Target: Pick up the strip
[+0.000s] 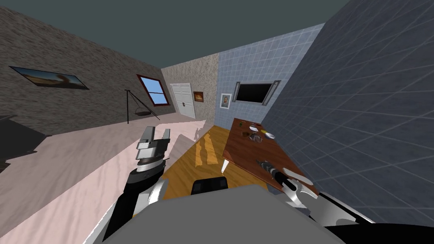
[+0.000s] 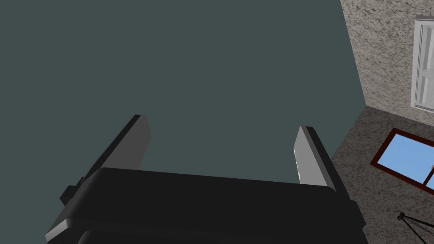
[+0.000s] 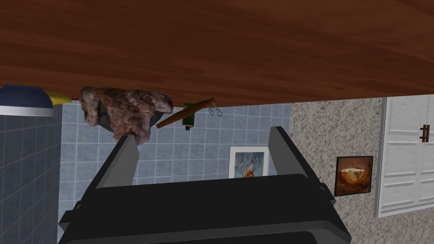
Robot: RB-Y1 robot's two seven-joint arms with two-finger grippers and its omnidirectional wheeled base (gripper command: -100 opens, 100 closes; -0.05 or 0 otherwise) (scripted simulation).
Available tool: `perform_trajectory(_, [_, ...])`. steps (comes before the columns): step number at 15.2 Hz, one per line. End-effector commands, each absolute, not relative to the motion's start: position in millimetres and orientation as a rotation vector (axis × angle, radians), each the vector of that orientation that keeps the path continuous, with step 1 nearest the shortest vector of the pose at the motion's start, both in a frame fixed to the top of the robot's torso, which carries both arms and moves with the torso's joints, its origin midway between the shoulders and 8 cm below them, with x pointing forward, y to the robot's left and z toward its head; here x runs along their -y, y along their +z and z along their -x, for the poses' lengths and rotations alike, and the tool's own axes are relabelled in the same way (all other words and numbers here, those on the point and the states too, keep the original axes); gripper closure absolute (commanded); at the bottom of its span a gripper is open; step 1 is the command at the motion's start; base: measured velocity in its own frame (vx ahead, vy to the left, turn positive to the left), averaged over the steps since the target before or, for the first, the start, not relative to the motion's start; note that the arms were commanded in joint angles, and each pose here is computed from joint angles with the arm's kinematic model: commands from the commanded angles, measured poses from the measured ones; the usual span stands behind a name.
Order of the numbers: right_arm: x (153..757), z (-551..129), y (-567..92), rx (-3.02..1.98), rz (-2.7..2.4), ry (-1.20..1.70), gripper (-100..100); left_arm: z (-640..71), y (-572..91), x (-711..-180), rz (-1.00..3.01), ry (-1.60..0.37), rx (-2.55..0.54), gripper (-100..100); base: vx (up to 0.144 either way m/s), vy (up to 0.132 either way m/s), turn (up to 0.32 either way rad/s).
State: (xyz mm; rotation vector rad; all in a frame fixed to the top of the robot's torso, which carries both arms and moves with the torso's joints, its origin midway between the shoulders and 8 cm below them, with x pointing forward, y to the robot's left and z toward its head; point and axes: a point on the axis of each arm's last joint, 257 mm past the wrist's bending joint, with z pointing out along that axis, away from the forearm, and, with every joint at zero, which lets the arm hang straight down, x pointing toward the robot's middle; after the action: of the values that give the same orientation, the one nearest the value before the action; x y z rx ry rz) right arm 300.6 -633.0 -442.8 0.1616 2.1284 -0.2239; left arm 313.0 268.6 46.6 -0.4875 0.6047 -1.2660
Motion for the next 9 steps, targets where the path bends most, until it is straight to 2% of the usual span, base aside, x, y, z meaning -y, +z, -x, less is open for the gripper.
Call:
perform_trajectory(1, [629,-306,-447,-2.120,-0.186,-0.227,-100,-313,47,-269,0.487,-1.266,-0.605,0,-0.107,-0.235,-0.018])
perform_trajectory(5, [612,-298,-470,-2.142,-0.226,-0.214,-100,-313,47,-269,0.487,-1.266,-0.605,0,-0.096,-0.227,-0.009])
perform_trajectory(6, [620,-303,-460,-2.131,-0.213,-0.222,-100,-313,47,-269,0.487,-1.266,-0.605,0,-0.049,-0.116,0.013])
perform_trajectory(8, [618,-301,-463,-2.136,-0.215,-0.226,-100,-313,46,-269,0.488,-1.266,-0.605,0,0.047,-0.050,0.011])
perform_trajectory(9, [618,-300,-464,-2.137,-0.213,-0.228,100,-313,47,-269,0.488,-1.266,-0.605,0,0.012,-0.017,0.003])
